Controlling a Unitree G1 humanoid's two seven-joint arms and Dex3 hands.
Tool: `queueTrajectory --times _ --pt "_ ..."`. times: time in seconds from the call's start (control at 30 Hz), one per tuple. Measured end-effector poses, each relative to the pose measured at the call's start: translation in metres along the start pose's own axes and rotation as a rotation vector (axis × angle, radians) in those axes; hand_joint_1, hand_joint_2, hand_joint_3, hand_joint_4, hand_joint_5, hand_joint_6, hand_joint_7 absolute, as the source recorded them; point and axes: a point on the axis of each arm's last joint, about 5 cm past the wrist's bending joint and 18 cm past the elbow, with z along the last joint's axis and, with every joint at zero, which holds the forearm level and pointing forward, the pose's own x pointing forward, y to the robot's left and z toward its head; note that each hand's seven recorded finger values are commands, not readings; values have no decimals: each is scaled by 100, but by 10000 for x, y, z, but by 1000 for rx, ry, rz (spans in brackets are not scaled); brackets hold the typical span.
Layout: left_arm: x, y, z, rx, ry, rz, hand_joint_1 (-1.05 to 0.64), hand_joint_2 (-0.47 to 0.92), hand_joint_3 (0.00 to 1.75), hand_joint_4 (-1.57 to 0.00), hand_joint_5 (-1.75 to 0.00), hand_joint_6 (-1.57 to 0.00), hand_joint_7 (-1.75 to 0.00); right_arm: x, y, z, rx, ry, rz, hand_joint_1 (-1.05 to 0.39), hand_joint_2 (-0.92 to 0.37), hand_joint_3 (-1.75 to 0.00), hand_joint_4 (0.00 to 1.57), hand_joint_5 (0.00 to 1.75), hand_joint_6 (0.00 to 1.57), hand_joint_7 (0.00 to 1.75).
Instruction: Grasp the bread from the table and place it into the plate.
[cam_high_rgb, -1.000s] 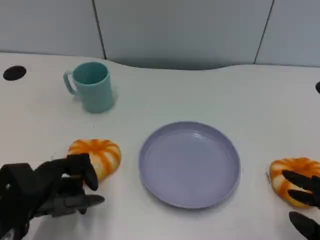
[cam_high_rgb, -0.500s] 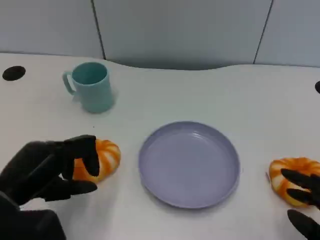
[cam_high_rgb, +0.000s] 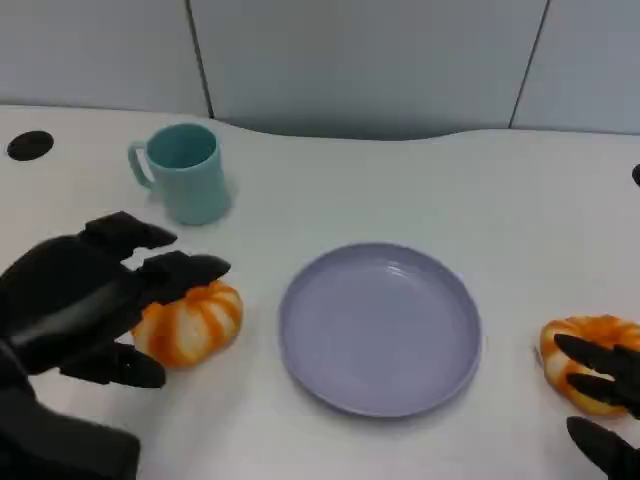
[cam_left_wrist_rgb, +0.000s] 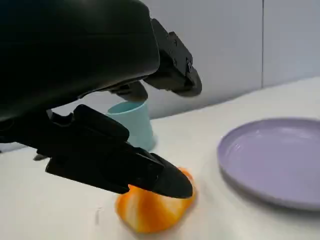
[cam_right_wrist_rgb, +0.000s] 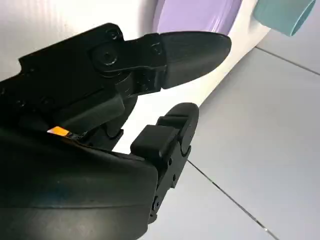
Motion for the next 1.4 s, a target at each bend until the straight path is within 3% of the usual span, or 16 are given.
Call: queueTrajectory --times 0.17,0.37,0.63,0.73,0.9,1.03,1.1,1.23,1.3,1.33,1.37,1.4 --pt "247 50 -12 59 32 -118 -78 85 0 -1 -1 -14 -1 -4 8 5 1 3 -3 -38 -92 -34 102 3 79 0" --pt "588 -294 -126 37 74 -273 -70 83 0 0 0 -13 0 -17 12 18 -1 1 -5 -38 -92 -35 101 3 78 0" --pt "1010 -377 -146 96 147 -473 -69 80 0 0 0 -7 -1 -17 3 34 -12 7 -8 -39 -92 -36 98 1 78 0" --pt "1097 -406 -140 128 160 -524 -83 91 14 -3 -1 -10 -2 -16 -7 49 -17 5 -12 -39 -92 -36 97 1 78 0" --pt "1120 -532 -144 180 183 -537 -85 92 35 -5 -2 -9 0 -29 -24 56 -20 16 -19 -38 -92 -36 97 1 78 0" --pt "1109 -621 -149 174 223 -519 -81 92 29 -10 -4 -7 -1 -31 -31 63 -21 12 -22 -38 -92 -36 94 0 77 0" --pt "1088 -651 -161 167 234 -498 -60 92 10 -23 -6 -17 -2 -34 -40 76 -22 7 -26 -38 -92 -36 93 0 78 0" --pt "1068 -701 -159 118 258 -434 -44 90 2 -33 -8 -26 -3 -35 -59 93 -26 3 -34 -38 -92 -36 93 0 78 0" --pt "1068 -713 -155 81 282 -415 -31 91 4 -44 -14 -31 -5 -39 -62 93 -27 6 -35 -37 -92 -37 92 0 78 0" --pt "1069 -720 -154 58 301 -408 -28 92 3 -44 -27 -34 -7 -40 -63 92 -28 6 -35 -37 -92 -37 92 0 78 0" --pt "1072 -725 -152 39 320 -400 -25 91 8 -30 -78 -29 -37 -41 -64 92 -28 7 -36 -37 -92 -37 92 0 77 0" --pt "1077 -729 -147 28 336 -395 -24 92 9 -16 -121 -12 -87 -41 -66 92 -28 4 -37 -36 -92 -37 91 0 77 0"
